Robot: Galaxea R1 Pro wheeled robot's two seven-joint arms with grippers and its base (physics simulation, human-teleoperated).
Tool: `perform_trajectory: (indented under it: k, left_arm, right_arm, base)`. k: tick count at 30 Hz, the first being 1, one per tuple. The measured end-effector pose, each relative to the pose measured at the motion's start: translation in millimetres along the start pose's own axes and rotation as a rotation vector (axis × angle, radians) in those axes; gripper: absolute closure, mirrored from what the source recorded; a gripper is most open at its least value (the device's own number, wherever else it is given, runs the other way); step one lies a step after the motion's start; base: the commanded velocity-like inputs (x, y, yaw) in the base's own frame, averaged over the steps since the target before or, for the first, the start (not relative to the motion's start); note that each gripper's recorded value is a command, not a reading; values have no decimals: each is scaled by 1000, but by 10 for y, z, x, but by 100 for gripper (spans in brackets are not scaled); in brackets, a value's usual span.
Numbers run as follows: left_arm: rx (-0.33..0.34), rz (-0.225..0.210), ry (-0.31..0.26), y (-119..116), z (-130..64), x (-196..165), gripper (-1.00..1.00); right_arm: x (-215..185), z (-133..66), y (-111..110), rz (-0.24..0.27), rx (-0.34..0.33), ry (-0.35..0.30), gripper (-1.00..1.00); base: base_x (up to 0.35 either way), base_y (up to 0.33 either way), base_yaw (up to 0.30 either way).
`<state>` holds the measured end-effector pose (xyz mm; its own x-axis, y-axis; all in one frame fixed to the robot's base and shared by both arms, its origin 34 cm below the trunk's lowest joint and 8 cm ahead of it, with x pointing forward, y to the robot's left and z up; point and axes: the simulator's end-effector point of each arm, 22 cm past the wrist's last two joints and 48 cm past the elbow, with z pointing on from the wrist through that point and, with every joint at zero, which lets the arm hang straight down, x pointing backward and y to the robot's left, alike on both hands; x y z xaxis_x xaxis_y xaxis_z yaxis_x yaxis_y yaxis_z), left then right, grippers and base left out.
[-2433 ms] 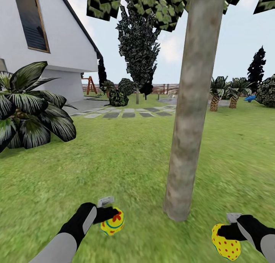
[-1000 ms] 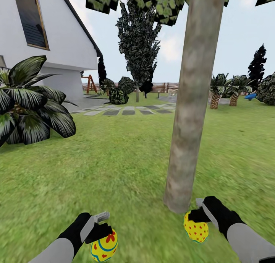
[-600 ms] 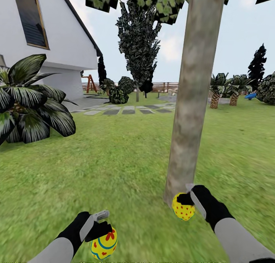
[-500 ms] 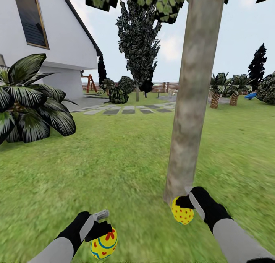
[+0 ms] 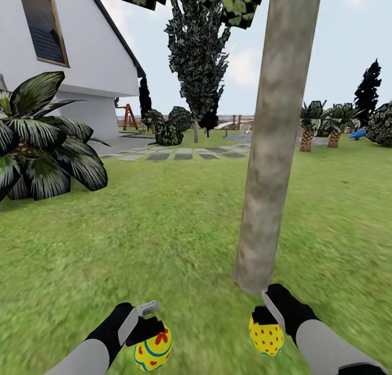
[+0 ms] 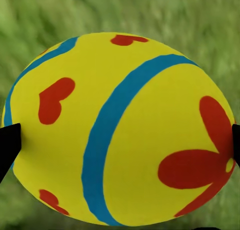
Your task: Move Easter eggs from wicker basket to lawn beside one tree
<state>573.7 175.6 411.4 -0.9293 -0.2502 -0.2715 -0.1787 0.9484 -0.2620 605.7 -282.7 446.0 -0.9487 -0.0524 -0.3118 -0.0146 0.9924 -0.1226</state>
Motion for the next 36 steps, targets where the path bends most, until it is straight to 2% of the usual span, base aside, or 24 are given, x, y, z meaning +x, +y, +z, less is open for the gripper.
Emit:
perform_trajectory:
  k: [8, 10, 13, 14, 15, 17, 19, 26, 31, 36]
  left_arm:
    - [9, -18, -11, 96, 124, 24, 100]
    - [7, -16, -16, 105, 153, 26, 100]
    - [19, -9, -72, 39, 87, -199, 100]
    - [6, -7, -82, 67, 84, -233, 100]
    - [-34, -11, -87, 138, 87, -247, 100]
    - [-120, -40, -67, 140, 150, -108, 100]
    - [-152, -51, -52, 187, 206, -16, 100]
    - [-140, -57, -52, 180, 346, 76, 100]
    - [-93, -55, -55, 121, 451, 122, 100]
    - [-85, -53, -54, 131, 550, 186, 100]
  right_arm:
    - [71, 164, -17, -1, 8, -15, 100]
    - [107, 210, -104, 4, 19, -13, 100]
    - [187, 273, -174, 12, 25, 5, 100]
    - [202, 292, -174, 12, 25, 6, 100]
    - [216, 312, -179, 13, 26, 7, 100]
    - [242, 351, -184, 13, 27, 8, 100]
    - [268, 390, -195, 15, 29, 8, 100]
    - [362, 527, -348, 25, 46, 8, 100]
    - [420, 621, -330, 24, 47, 7, 100]
    - [485, 718, -290, 23, 44, 7, 100]
  base:
    - [0, 0, 0]
    - [0, 0, 0]
    - [0, 0, 0]
    - [0, 0, 0]
    - [0, 0, 0]
    - [0, 0, 0]
    - [0, 0, 0]
    - [0, 0, 0]
    - [0, 0, 0]
    - [0, 0, 0]
